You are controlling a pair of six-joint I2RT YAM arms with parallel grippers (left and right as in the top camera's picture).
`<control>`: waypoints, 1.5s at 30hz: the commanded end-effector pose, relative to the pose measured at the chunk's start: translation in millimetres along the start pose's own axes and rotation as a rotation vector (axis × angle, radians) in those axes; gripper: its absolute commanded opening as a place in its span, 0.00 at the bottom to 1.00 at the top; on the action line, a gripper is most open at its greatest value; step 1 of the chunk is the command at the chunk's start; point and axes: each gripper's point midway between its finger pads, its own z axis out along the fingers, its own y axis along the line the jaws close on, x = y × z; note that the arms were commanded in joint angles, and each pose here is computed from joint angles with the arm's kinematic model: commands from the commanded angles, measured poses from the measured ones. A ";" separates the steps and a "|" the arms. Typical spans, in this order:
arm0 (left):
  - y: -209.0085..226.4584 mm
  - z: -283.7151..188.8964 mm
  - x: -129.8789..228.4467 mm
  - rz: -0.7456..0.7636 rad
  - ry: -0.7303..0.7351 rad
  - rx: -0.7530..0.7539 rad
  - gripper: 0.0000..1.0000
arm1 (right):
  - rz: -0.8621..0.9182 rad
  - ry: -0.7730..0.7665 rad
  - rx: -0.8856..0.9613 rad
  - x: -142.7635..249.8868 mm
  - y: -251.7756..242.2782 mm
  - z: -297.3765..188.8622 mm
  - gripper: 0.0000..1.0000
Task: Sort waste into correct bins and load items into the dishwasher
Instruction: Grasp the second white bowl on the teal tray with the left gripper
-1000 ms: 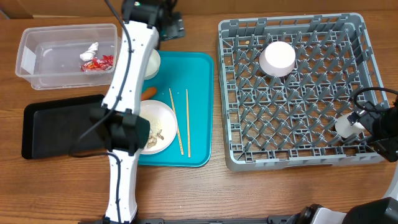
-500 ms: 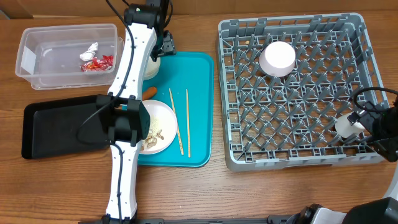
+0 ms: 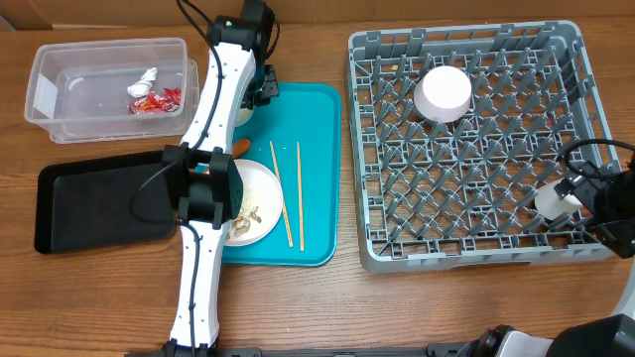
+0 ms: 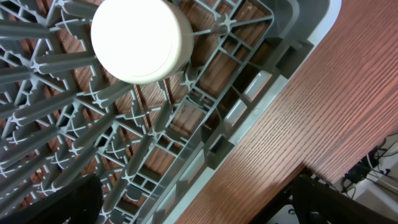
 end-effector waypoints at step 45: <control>-2.7 25.1 6.6 0.035 0.027 -0.022 0.07 | 0.005 -0.036 -0.021 -3.4 1.0 -10.9 1.00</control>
